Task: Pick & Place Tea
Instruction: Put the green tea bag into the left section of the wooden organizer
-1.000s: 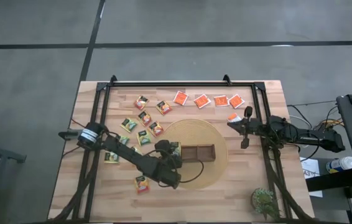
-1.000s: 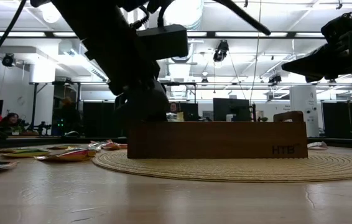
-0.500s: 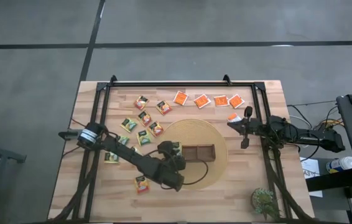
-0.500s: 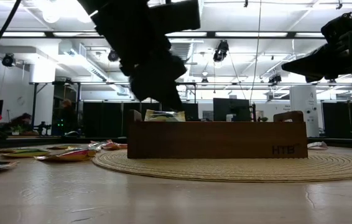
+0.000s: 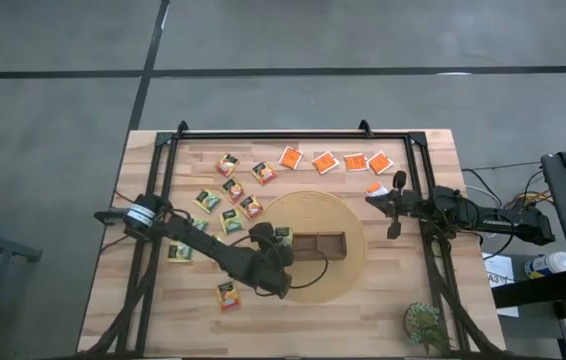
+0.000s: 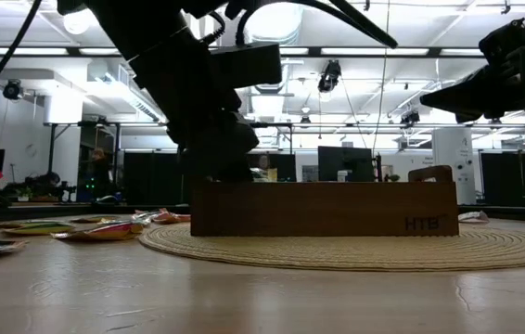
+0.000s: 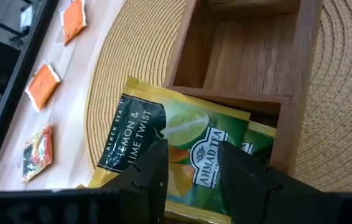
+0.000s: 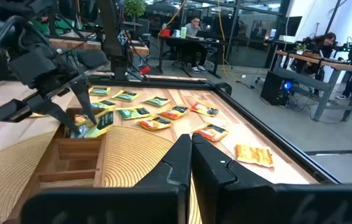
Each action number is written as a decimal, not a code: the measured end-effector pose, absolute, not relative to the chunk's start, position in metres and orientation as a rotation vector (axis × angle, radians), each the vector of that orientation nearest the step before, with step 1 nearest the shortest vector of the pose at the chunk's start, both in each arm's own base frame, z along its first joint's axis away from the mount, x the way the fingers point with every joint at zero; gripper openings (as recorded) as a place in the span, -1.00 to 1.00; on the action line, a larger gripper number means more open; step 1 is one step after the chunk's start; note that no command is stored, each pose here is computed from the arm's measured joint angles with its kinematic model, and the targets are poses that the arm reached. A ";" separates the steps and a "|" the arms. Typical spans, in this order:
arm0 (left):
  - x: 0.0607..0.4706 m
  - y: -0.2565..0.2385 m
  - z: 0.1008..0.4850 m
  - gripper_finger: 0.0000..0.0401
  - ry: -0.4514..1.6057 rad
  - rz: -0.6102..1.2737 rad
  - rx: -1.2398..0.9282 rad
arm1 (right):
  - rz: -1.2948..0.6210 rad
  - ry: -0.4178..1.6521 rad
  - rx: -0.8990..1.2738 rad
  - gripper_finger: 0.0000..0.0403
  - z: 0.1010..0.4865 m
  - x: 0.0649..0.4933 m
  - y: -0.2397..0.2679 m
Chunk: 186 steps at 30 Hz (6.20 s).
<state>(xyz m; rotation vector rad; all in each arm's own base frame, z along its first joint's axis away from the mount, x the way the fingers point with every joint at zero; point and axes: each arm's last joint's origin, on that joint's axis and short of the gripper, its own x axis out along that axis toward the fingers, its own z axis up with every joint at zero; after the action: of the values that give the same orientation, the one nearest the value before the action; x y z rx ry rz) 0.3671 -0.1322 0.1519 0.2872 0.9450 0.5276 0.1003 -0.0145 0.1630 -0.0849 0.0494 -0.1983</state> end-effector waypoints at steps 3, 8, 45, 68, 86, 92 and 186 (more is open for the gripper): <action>0.368 -0.133 0.154 -0.33 0.949 0.519 0.296 | -0.198 0.049 -0.085 -0.96 0.163 0.100 -0.014; 0.373 -0.136 0.162 -0.33 0.908 0.540 0.309 | -0.198 0.049 -0.085 -0.96 0.163 0.100 -0.014; 0.318 -0.105 0.219 -0.32 0.542 0.430 -0.010 | -0.199 0.049 -0.085 -0.96 0.163 0.100 -0.014; 0.271 -0.049 0.198 -0.32 0.350 0.376 -0.309 | -0.199 0.048 -0.085 -0.96 0.163 0.100 -0.014; 0.275 -0.026 0.198 -0.32 0.374 0.362 -0.331 | -0.198 0.049 -0.085 -0.96 0.163 0.100 -0.014; 0.276 -0.021 0.197 -0.32 0.380 0.353 -0.330 | -0.199 0.049 -0.085 -0.96 0.163 0.100 -0.014; 0.330 -0.031 0.174 -0.99 0.650 0.080 -0.331 | -0.198 0.049 -0.085 -0.96 0.163 0.100 -0.014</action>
<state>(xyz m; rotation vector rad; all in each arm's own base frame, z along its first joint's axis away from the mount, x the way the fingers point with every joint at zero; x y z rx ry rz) 0.3304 -0.0308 0.1743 -0.3313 0.6504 0.0802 0.1003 -0.0145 0.1631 -0.0849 0.0493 -0.1983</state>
